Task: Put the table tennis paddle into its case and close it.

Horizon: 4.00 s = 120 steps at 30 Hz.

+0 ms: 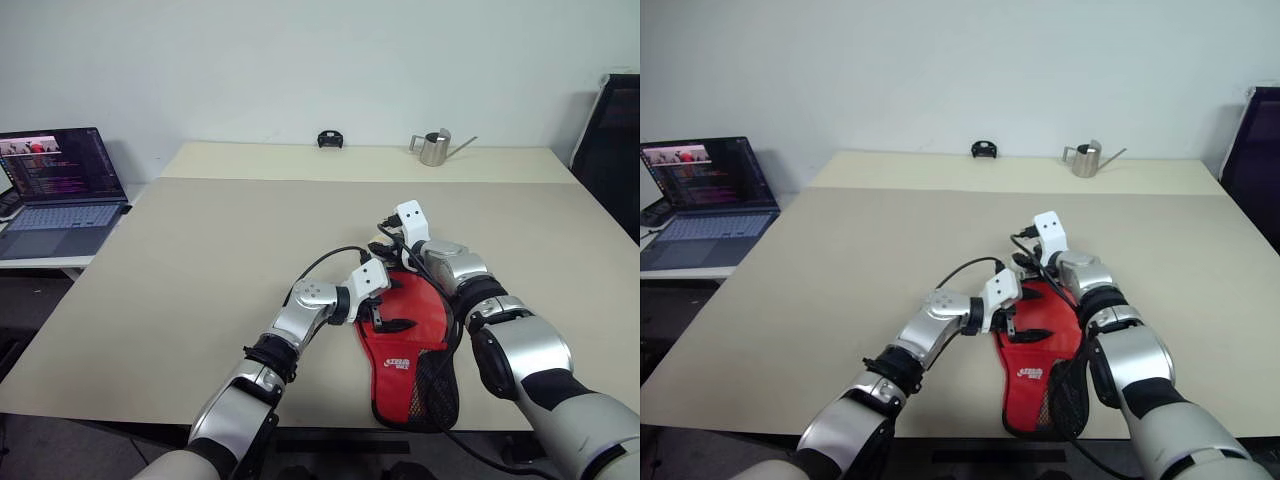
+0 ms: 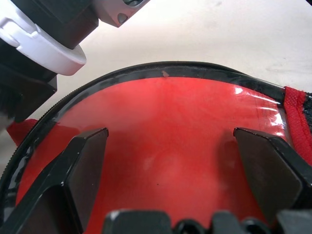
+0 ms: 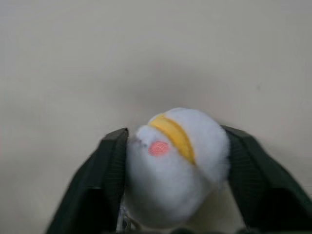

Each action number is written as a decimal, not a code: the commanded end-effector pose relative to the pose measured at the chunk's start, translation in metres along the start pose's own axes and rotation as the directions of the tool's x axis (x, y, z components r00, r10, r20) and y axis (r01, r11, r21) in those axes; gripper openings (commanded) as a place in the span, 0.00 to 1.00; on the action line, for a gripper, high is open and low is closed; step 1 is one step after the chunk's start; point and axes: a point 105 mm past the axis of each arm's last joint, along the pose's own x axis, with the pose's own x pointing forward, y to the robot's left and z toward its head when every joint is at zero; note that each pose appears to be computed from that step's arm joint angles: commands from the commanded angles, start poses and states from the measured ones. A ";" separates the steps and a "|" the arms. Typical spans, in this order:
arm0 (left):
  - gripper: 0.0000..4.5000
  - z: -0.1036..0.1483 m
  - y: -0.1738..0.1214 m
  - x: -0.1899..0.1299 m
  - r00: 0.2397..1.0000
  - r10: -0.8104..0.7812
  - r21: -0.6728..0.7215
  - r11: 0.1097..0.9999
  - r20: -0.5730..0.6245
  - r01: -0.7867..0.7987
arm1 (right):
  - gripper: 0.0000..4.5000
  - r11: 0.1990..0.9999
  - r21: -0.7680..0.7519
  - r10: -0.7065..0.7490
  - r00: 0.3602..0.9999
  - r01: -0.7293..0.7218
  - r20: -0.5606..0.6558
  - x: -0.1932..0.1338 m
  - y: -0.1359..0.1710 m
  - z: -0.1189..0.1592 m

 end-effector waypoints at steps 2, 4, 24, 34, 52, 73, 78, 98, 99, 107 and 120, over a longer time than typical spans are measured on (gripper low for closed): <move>1.00 -0.013 -0.007 0.001 0.999 -0.016 -0.013 1.000 -0.041 0.015 | 0.25 0.999 -0.046 0.011 0.999 -0.009 0.045 0.000 0.002 0.015; 1.00 -0.015 -0.009 0.002 0.999 -0.021 -0.012 1.000 -0.049 0.020 | 0.15 0.998 -0.063 0.010 0.999 -0.007 0.048 0.000 0.002 0.015; 1.00 -0.027 -0.018 0.007 0.994 -0.064 -0.019 0.998 -0.089 0.062 | 0.03 0.981 -0.125 -0.132 0.983 0.148 0.126 -0.027 -0.048 0.033; 1.00 -0.036 -0.025 0.012 0.989 -0.099 -0.044 0.995 -0.113 0.094 | 0.03 0.965 -0.133 -0.207 0.968 0.226 0.141 -0.054 -0.084 0.038; 1.00 -0.037 -0.029 0.021 0.985 -0.127 -0.070 0.990 -0.113 0.119 | 0.03 0.942 -0.152 -0.297 0.954 0.299 0.035 -0.125 -0.096 -0.004; 1.00 -0.035 -0.035 0.029 0.980 -0.162 -0.062 0.986 -0.120 0.155 | 0.03 0.927 -0.186 -0.358 0.918 0.327 -0.170 -0.226 -0.069 -0.050; 1.00 -0.035 -0.036 0.030 0.978 -0.169 -0.061 0.985 -0.120 0.163 | 0.03 0.950 -0.165 -0.299 0.922 0.264 -0.247 -0.245 -0.053 -0.065; 1.00 -0.030 -0.041 0.037 0.974 -0.198 -0.049 0.980 -0.109 0.193 | 0.03 0.996 -0.089 -0.051 0.875 0.009 -0.482 -0.292 0.003 -0.105; 1.00 -0.029 -0.041 0.037 0.974 -0.199 -0.049 0.980 -0.108 0.194 | 0.03 0.997 -0.081 -0.037 0.870 -0.003 -0.492 -0.295 0.005 -0.106; 1.00 -0.028 -0.042 0.038 0.973 -0.205 -0.045 0.978 -0.107 0.202 | 0.03 0.997 -0.058 0.020 0.861 -0.058 -0.509 -0.302 0.020 -0.113; 1.00 -0.030 -0.042 0.038 0.974 -0.197 -0.048 0.980 -0.110 0.192 | 0.03 0.995 0.014 0.091 0.843 -0.099 -0.531 -0.306 0.030 -0.124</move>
